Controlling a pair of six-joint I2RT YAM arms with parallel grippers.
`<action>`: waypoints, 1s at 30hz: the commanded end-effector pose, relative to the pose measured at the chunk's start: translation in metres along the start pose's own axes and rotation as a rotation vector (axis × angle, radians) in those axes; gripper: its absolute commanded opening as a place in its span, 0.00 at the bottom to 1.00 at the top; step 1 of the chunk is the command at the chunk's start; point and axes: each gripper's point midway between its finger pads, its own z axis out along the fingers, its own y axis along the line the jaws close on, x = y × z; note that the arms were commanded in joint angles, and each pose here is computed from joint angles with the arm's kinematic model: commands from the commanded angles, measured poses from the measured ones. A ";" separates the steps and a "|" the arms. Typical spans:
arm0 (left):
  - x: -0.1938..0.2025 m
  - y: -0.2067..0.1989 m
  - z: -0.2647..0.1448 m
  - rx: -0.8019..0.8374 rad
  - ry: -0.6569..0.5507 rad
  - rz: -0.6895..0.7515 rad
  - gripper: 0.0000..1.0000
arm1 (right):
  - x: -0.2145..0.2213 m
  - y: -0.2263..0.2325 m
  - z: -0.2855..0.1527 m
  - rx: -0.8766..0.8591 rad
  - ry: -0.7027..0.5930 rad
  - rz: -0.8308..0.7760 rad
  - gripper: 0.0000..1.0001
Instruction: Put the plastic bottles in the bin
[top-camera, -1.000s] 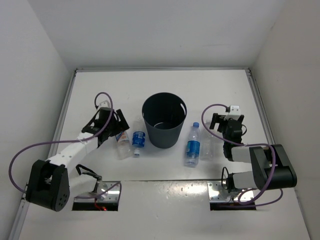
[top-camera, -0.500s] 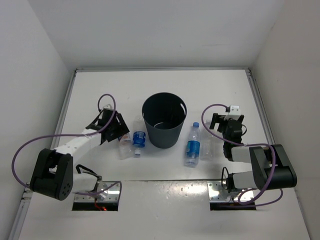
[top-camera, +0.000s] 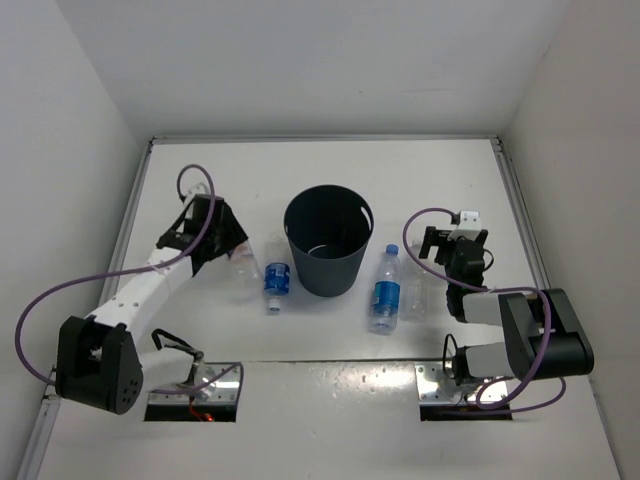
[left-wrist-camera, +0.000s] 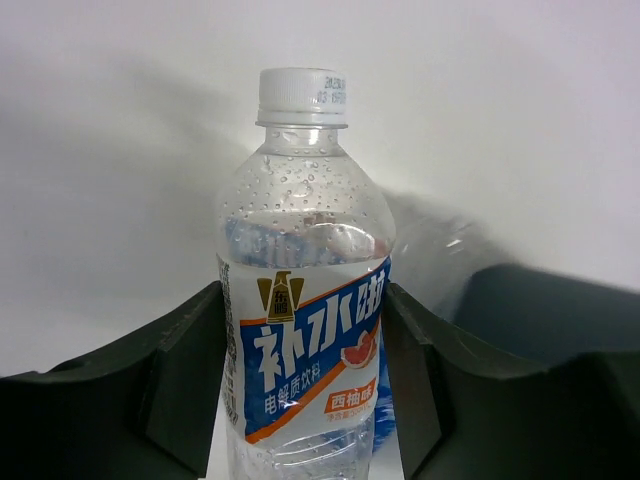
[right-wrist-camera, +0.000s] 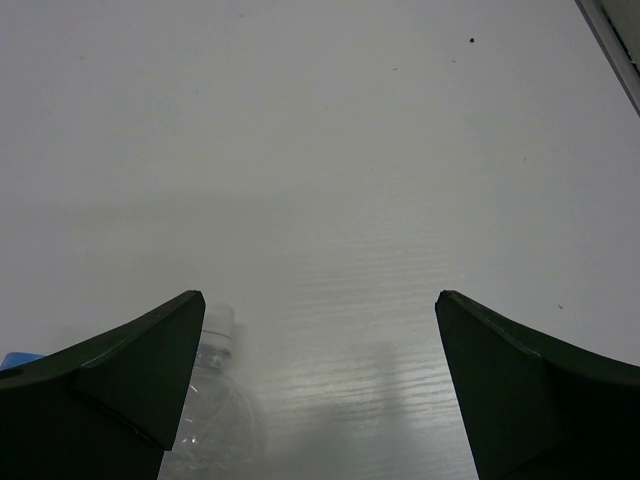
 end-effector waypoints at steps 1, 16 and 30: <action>-0.064 -0.020 -0.030 0.025 -0.180 -0.020 0.41 | -0.027 0.003 0.006 -0.014 -0.092 0.013 1.00; -0.218 -0.123 -0.183 0.380 -0.600 -0.017 0.33 | -0.030 0.004 0.005 -0.023 -0.101 0.014 1.00; -0.143 -0.263 -0.221 0.855 -0.527 0.254 0.29 | -0.030 0.004 0.005 -0.023 -0.101 0.014 1.00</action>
